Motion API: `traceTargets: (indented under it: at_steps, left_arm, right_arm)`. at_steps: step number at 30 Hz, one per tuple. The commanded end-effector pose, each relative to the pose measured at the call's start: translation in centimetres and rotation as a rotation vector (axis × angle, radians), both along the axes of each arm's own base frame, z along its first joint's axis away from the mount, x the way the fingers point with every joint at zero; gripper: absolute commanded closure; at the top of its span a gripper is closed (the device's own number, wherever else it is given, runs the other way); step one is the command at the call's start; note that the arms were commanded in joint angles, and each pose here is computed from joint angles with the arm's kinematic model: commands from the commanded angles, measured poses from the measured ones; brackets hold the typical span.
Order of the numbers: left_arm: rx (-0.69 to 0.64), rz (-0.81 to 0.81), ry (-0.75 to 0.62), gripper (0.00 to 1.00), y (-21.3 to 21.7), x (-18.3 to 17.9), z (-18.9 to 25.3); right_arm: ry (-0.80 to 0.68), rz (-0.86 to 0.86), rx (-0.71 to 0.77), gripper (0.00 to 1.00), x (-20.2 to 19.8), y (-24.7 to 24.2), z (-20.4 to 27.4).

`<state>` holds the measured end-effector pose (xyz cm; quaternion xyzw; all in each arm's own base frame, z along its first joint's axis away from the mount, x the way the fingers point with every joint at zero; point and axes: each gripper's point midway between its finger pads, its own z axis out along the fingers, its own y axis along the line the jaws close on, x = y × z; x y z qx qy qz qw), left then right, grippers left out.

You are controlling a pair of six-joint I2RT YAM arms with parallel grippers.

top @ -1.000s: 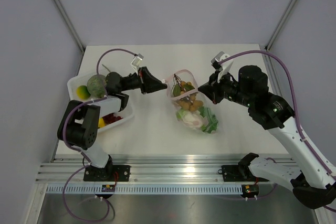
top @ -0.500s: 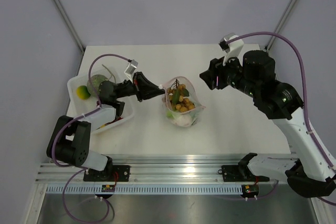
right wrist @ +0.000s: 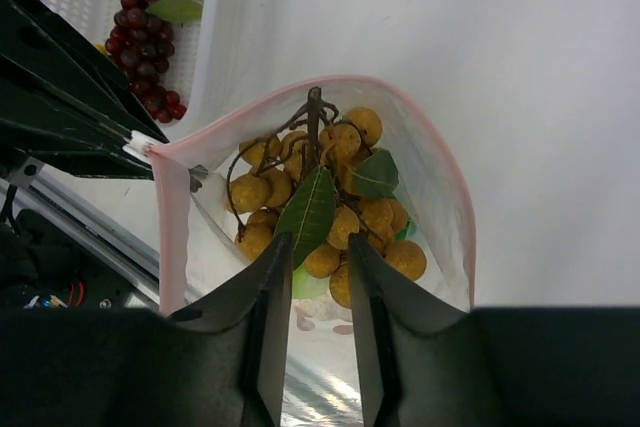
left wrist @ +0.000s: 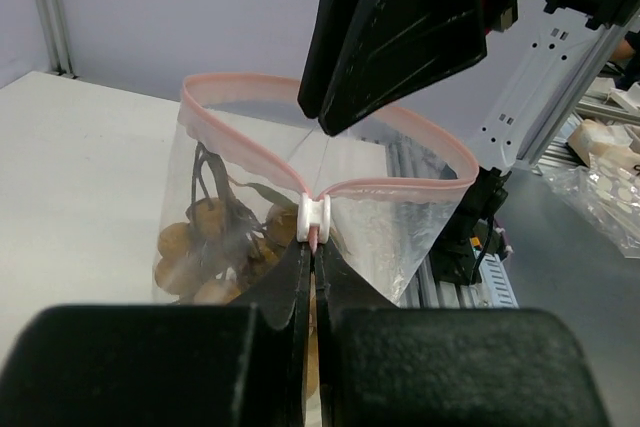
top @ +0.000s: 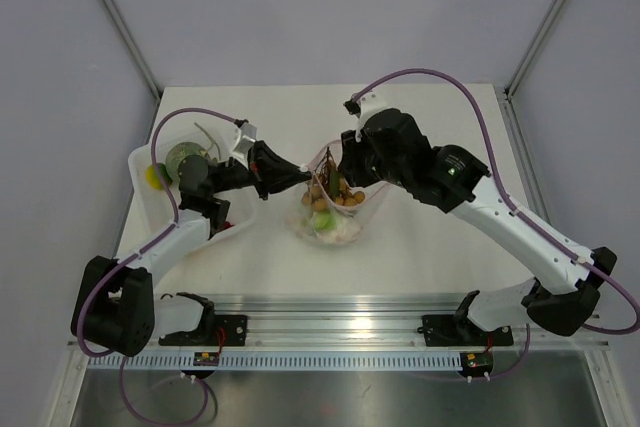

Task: Place the food in the zip-top bag and seal the zipper
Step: Adjust the zipper food storage bag at the center of the board.

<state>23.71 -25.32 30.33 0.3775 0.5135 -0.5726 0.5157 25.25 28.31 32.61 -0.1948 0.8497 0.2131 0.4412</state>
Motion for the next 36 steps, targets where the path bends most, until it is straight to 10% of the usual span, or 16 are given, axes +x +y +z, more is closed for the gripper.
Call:
traceTargets:
  at_steps: [1, 23, 31, 36]
  left_arm:
    - [-0.011, 0.055, -0.091, 1.0, 0.0, 0.8, 1.3]
    - [-0.019, 0.028, -0.098, 1.0, -0.2, 0.2, 1.3]
    - [-0.017, 0.011, -0.1, 1.0, -0.3, 0.1, 1.3]
    - [-0.014, 0.011, -0.093, 1.0, -0.4, 0.2, 1.1]
  right_arm:
    - [-0.001, -0.018, 0.009, 0.62, 0.3, 0.5, -0.6]
    - [-0.119, -0.075, 0.006, 0.43, 4.8, 3.2, -1.8]
    - [-0.173, -0.082, 0.014, 0.6, 5.8, 3.6, -2.1]
    - [-0.214, -0.083, 0.055, 0.96, 5.5, 3.3, -1.6]
